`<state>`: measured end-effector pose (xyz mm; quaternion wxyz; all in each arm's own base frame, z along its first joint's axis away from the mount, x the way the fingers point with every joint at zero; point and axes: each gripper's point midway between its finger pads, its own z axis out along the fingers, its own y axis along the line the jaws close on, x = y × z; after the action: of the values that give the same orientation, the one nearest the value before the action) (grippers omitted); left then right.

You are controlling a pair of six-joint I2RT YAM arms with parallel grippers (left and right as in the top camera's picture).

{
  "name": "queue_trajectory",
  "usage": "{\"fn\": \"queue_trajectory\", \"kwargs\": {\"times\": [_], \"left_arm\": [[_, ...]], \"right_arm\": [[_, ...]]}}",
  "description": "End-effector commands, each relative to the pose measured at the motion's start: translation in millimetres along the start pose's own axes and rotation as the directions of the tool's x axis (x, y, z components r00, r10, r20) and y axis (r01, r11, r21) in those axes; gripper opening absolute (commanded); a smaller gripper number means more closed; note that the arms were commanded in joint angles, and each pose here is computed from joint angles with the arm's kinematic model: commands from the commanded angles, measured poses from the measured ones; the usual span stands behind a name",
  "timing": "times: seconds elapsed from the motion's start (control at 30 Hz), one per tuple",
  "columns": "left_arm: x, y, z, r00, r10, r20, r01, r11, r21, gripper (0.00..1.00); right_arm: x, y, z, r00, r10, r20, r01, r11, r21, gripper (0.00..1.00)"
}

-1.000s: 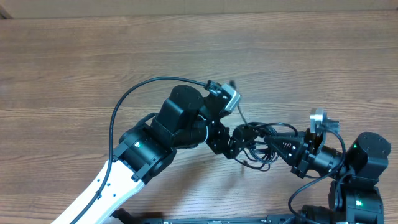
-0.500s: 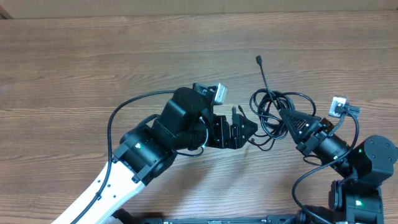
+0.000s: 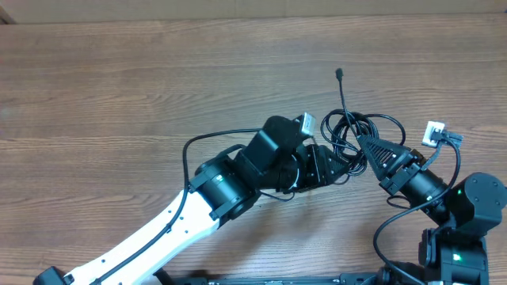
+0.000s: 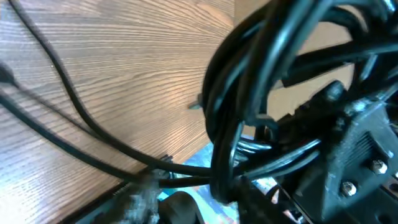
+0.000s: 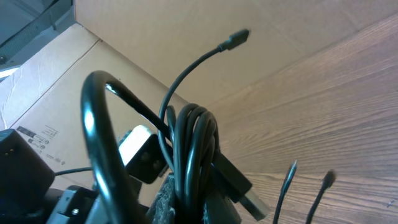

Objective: Untangle cables

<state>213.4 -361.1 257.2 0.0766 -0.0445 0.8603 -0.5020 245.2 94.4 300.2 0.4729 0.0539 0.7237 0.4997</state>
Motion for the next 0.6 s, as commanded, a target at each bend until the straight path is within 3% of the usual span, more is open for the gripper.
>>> {"fn": "queue_trajectory", "kwargs": {"times": [0.0,0.2,0.4,0.57], "left_arm": [[-2.8,0.0,7.6,0.999,-0.033,-0.005,0.033,0.999,-0.009,0.36],[-10.5,11.8,16.5,0.998,-0.051,0.026,0.052,0.997,-0.049,0.39],[-37.9,51.7,12.3,0.976,-0.056,0.209,0.101,0.971,-0.215,0.38],[-65.6,76.8,-4.3,0.924,0.011,0.383,0.127,0.935,-0.333,0.35]], "right_arm": [[-1.6,9.4,-1.7,1.000,-0.021,-0.001,0.021,0.999,-0.031,0.04],[1.2,16.0,-2.1,0.999,-0.036,-0.021,0.034,0.997,-0.064,0.04],[6.2,21.1,-2.6,0.998,-0.037,-0.050,0.033,0.995,-0.093,0.04],[12.0,26.0,-3.6,0.996,-0.041,-0.083,0.031,0.992,-0.123,0.04]]}}
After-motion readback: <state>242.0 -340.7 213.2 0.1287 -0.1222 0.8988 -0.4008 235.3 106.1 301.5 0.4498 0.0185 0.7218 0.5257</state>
